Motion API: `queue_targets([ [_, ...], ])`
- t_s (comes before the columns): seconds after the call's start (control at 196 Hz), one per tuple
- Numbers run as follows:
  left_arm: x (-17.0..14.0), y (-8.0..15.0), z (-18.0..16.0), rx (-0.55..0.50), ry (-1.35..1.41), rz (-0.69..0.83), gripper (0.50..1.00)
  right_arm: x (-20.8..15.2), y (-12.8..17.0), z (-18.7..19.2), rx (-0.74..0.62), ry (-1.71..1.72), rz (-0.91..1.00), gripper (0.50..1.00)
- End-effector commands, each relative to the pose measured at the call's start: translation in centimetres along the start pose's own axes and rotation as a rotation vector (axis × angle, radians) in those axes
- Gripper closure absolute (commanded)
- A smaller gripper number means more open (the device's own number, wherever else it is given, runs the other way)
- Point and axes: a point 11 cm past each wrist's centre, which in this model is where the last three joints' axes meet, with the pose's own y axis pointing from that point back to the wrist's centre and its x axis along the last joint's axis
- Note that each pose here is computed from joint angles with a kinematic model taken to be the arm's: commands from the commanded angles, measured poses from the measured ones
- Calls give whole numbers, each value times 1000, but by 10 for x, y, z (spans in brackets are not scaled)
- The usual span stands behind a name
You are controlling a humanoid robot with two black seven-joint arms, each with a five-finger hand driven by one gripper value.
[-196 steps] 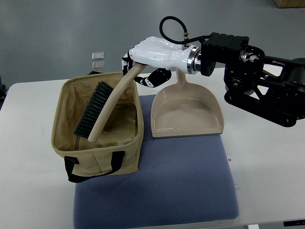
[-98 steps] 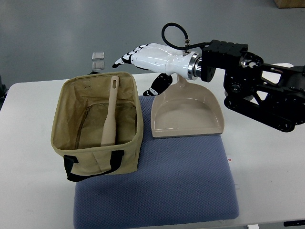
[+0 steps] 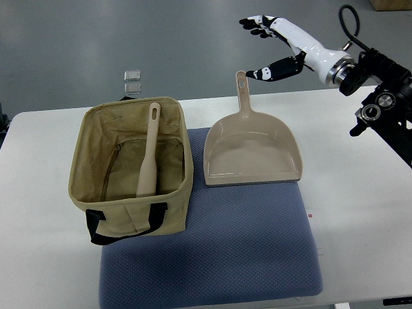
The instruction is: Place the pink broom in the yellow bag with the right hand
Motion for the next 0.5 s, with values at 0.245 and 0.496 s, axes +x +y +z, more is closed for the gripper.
queue_targets([
  [0.245, 0, 0, 0, 0, -1, 0, 500, 38, 45, 105, -185, -624, 278, 640],
  [0.496, 0, 0, 0, 0, 1, 0, 500, 43, 72, 145, -203, -852, 392, 599],
])
